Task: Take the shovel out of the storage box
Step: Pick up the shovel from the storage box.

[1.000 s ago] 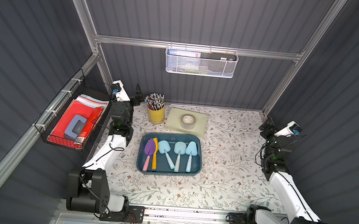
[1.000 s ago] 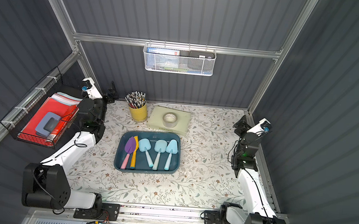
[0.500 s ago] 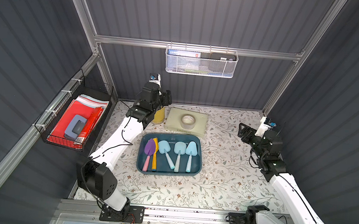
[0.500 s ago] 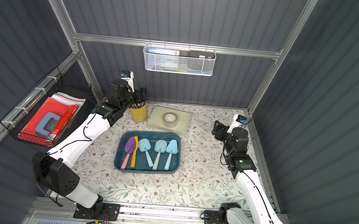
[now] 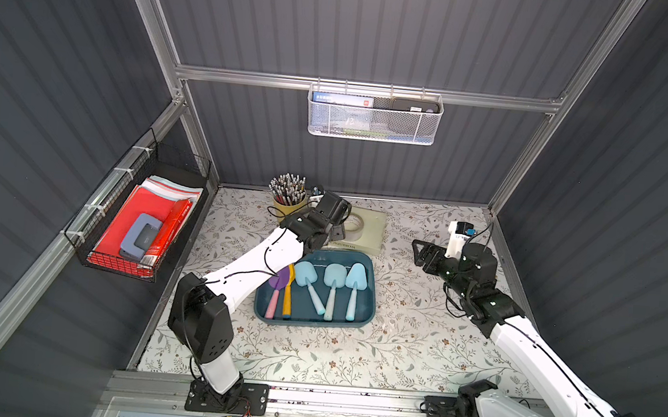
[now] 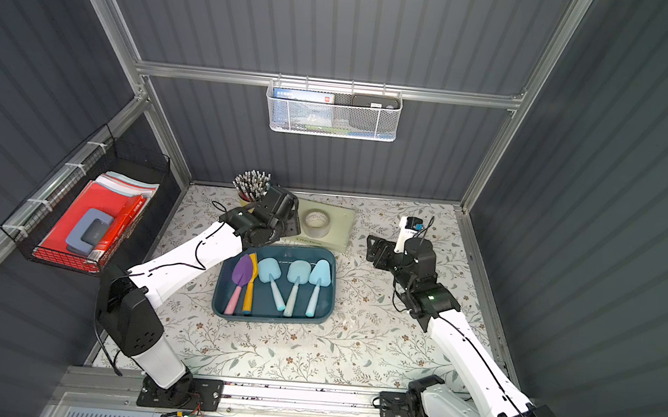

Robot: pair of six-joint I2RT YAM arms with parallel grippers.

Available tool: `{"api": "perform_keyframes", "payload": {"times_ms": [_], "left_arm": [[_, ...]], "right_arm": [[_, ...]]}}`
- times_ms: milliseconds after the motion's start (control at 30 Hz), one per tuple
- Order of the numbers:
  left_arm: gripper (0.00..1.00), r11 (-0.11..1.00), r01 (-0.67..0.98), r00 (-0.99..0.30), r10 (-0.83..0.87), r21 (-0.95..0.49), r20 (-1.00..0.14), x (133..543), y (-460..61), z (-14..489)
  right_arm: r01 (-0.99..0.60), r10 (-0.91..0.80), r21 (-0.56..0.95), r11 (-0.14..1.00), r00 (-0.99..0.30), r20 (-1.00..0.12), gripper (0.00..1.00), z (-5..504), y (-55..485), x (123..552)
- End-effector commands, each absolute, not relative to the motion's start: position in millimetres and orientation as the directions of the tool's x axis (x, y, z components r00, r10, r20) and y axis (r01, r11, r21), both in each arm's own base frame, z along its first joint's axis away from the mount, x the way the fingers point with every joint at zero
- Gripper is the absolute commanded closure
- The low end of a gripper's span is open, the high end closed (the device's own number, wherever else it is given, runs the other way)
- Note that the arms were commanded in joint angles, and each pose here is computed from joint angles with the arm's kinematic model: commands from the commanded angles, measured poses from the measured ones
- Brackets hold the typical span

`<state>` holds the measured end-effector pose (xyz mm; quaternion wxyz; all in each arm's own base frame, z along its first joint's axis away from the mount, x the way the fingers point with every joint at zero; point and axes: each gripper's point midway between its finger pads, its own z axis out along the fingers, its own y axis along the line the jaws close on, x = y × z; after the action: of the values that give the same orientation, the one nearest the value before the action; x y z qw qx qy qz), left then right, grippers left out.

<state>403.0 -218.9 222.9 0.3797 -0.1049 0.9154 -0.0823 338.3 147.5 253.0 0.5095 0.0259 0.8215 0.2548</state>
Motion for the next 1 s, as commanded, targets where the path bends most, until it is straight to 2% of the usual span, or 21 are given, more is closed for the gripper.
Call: {"api": "perform_keyframes", "payload": {"times_ms": [0, 233, 367, 533, 733, 867, 967], "left_arm": [[0.32, 0.947, -0.232, -0.709, -0.321, -0.221, -0.627, 383.0, -209.8, 200.3], [0.33, 0.910, -0.377, -0.700, -0.402, -0.173, -0.590, 355.8, -181.9, 166.5], [0.34, 0.912, -0.389, -0.735, -0.391, -0.127, -0.554, 343.7, -175.7, 142.8], [0.45, 0.903, -0.422, -0.733, -0.389, -0.076, -0.558, 347.0, -171.3, 122.5], [0.45, 0.909, -0.416, -0.751, -0.361, -0.028, -0.553, 344.4, -160.0, 102.8], [0.40, 0.901, -0.434, -0.751, -0.348, 0.021, -0.561, 345.2, -142.1, 90.1], [0.37, 0.900, -0.437, -0.734, -0.358, -0.003, -0.576, 353.7, -127.3, 92.5]], "right_arm": [[-0.243, 0.290, 0.445, 0.862, -0.484, -0.826, 0.21, 255.8, 155.5, 337.4], [-0.261, 0.276, 0.471, 0.843, -0.541, -0.794, 0.21, 235.9, 171.8, 336.4], [-0.269, 0.261, 0.474, 0.838, -0.566, -0.782, 0.22, 224.2, 181.1, 335.5], [-0.270, 0.243, 0.475, 0.838, -0.596, -0.765, 0.22, 208.9, 189.3, 335.0], [-0.273, 0.250, 0.508, 0.817, -0.626, -0.738, 0.22, 195.9, 200.6, 335.3], [-0.273, 0.232, 0.504, 0.819, -0.646, -0.727, 0.22, 186.1, 207.7, 337.1], [-0.274, 0.226, 0.501, 0.821, -0.650, -0.726, 0.22, 183.7, 210.1, 337.7]]}}
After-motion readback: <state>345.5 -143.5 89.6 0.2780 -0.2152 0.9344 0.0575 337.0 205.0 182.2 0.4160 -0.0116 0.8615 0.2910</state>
